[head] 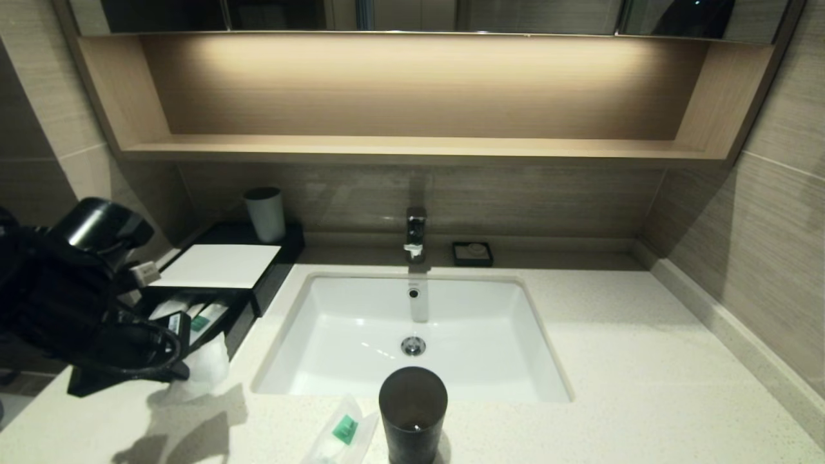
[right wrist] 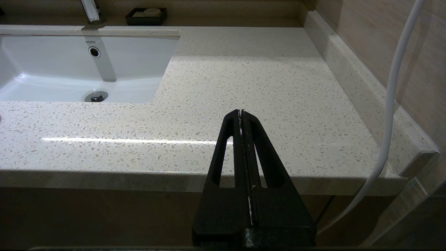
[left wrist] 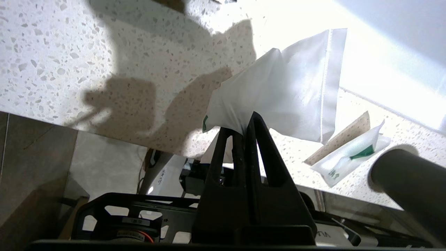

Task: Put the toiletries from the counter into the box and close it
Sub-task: Pick up the bathroom toiletry, then place the bathroom toiletry into the drawer

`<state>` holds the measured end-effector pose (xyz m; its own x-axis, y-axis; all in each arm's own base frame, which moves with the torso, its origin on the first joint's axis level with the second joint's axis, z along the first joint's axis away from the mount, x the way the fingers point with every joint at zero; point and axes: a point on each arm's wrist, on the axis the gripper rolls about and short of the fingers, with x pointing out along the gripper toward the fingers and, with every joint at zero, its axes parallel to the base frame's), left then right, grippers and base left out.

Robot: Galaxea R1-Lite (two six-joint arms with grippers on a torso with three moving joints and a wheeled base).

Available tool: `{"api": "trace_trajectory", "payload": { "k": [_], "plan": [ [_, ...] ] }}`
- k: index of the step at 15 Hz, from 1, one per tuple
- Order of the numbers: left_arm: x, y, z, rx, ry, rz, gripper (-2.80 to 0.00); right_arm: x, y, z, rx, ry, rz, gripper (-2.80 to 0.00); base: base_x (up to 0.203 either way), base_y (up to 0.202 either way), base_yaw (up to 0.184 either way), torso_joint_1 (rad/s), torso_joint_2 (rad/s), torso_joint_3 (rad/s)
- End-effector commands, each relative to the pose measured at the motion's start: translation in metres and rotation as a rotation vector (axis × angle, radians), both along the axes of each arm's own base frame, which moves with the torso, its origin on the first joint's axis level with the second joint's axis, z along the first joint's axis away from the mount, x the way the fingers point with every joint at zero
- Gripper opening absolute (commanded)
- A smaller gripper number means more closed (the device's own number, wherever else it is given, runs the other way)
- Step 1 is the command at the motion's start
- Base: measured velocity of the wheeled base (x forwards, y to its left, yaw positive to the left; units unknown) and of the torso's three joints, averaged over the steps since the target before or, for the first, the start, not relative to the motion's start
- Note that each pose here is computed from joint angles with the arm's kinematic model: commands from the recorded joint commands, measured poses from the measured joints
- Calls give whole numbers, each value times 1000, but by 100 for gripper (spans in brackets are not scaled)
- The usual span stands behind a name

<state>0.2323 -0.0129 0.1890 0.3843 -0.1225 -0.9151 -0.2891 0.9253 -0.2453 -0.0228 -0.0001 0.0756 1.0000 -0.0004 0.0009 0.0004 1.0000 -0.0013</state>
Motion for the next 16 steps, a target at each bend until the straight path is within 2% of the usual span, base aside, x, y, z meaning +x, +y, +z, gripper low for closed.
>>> {"api": "trace_trajectory", "payload": {
  "k": [1, 9, 16],
  "plan": [
    [14, 1, 0, -7, 1, 21, -280, 0, 0, 0, 0, 1, 0, -280, 0, 0, 0, 0, 0, 0],
    [83, 6, -9, -74, 27, 228, -280, 0, 0, 0, 0, 1, 0, -280, 0, 0, 0, 0, 0, 0],
    [98, 30, -10, -71, 7, 372, -280, 0, 0, 0, 0, 1, 0, -280, 0, 0, 0, 0, 0, 0]
  ]
}}
